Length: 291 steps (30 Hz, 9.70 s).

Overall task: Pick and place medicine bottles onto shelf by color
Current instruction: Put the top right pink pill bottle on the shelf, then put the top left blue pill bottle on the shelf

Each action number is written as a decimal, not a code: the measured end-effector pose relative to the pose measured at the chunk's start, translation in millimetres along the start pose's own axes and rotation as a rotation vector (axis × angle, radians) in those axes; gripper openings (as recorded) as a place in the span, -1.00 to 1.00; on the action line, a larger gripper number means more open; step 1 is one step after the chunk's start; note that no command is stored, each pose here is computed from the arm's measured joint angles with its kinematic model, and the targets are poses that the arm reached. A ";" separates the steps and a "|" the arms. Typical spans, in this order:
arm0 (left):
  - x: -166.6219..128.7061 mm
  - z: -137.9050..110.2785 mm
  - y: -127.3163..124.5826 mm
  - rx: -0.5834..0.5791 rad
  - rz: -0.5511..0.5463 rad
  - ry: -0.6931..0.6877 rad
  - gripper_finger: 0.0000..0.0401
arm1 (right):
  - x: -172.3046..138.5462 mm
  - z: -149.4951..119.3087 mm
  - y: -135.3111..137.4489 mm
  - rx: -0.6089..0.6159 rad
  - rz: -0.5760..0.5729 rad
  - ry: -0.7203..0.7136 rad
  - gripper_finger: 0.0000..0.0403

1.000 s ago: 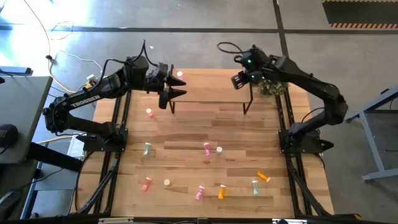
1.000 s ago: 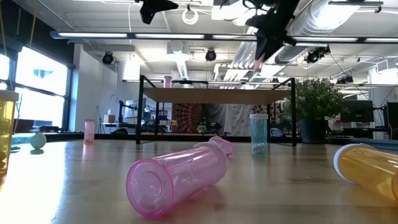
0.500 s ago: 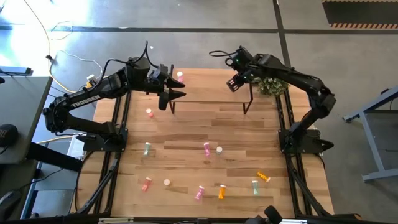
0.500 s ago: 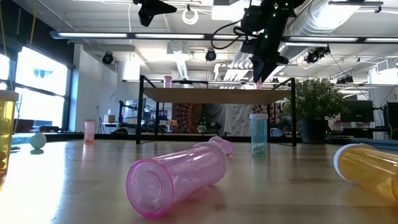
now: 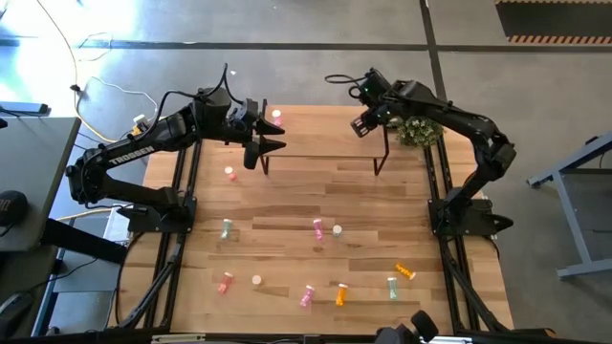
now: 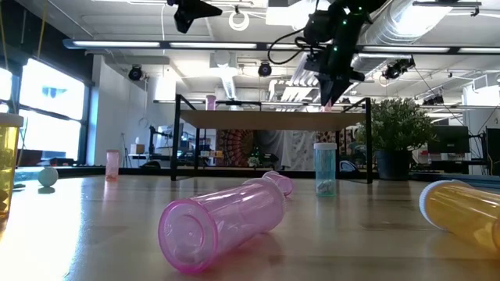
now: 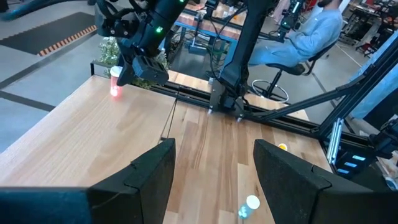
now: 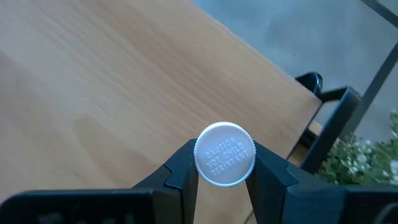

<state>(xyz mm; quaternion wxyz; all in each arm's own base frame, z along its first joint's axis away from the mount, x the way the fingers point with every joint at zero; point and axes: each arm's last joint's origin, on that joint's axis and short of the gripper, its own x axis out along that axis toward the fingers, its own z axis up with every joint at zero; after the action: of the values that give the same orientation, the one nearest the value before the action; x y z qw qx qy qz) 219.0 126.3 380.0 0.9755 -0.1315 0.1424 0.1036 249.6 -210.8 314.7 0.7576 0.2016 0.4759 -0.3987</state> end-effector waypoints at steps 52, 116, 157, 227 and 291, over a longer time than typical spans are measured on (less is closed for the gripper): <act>0.5 -0.2 -1.6 0.011 -0.006 0.001 0.04 | -52.4 1.0 -13.7 0.137 0.110 -0.212 -0.05; -17.8 -263.8 -81.5 -0.823 0.862 0.806 -0.08 | -160.1 -64.8 43.0 0.027 0.344 -0.316 -0.05; 2.1 -255.3 -88.2 -0.859 0.619 0.532 -0.54 | -159.9 -64.5 43.2 0.032 0.344 -0.317 -0.05; 145.9 -145.2 30.5 -0.038 0.743 -0.361 -0.54 | -164.1 -52.7 39.3 0.069 0.150 -0.513 -0.05; 26.6 -56.8 -14.2 -0.118 0.330 -0.525 0.07 | -178.2 -16.0 42.2 -0.108 0.401 -0.826 -0.05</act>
<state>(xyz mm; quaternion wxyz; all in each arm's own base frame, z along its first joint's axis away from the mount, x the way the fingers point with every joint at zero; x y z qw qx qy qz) 233.1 101.0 322.5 0.9397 -0.1318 -0.1011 0.2991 233.4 -101.0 461.2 0.9553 0.0740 0.1057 -0.2659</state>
